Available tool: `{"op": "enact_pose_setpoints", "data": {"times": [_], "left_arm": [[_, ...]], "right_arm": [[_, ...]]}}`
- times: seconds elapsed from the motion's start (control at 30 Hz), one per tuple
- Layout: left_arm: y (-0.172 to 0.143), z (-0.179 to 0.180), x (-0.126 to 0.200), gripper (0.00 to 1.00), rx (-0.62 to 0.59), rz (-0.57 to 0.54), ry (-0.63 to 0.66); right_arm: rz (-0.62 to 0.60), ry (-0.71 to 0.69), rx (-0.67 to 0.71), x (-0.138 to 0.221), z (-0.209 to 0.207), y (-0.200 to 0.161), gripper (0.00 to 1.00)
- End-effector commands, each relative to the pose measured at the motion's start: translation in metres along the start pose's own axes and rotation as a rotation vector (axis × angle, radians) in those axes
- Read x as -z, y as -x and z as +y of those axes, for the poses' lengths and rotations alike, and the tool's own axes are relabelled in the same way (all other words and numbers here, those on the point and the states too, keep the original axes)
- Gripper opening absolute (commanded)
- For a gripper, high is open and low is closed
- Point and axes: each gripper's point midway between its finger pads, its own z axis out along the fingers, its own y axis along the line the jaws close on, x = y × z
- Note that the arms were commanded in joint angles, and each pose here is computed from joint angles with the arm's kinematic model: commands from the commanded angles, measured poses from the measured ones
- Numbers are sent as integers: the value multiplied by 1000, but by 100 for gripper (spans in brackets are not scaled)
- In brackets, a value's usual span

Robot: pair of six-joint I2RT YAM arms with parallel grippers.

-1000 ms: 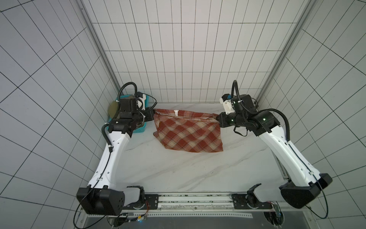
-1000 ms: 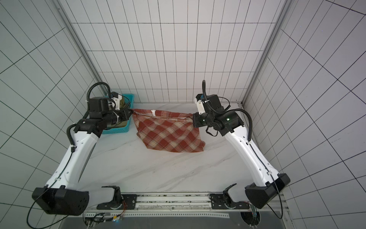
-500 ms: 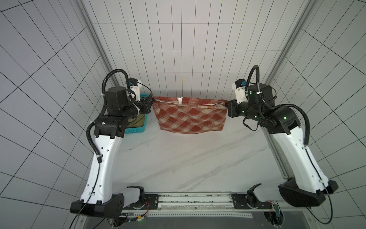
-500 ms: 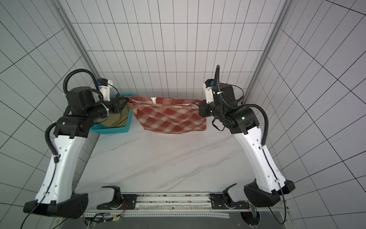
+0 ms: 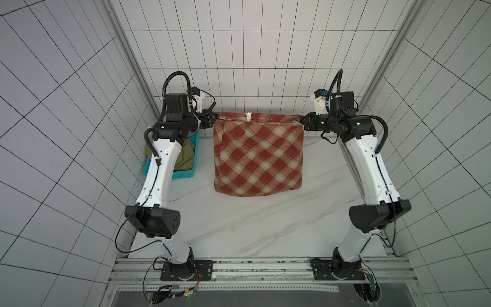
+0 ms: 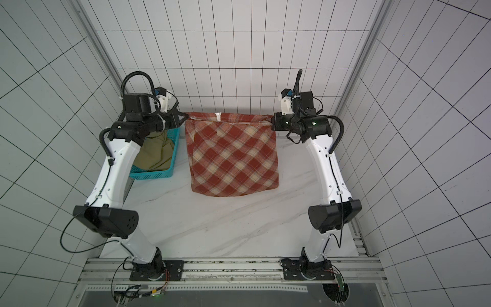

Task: Fold and stack skirts
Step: Flatten out the skirt at the center of the table.

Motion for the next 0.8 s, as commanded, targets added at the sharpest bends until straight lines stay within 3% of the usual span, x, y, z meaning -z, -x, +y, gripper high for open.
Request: {"op": "enact_pose_setpoints", "data": {"times": [0.0,0.17,0.3,0.43,0.63,0.73,0.77], "left_arm": [[69,48,36,0,-30,-212,247],[84,33,48,0,-62,-257,215],[45,31,53,0,-53,-191,203],[-42,37,53,0,-23,-67,229],[-218,64,47,0,74,224,302],[-290,70,49,0,111,361,326],[-306,69,51,0,125,396,327]], "right_arm": [[-226,-266,-48,59,-80,67,0],[-264,-244,-24,75,-74,73,0],[-160,-192,-54,64,-66,21,0],[-32,-161,-64,40,-47,-85,0],[193,-141,-213,28,-34,-266,0],[192,-118,-291,36,-30,-311,0],[185,-117,-298,40,-29,-316,12]]}}
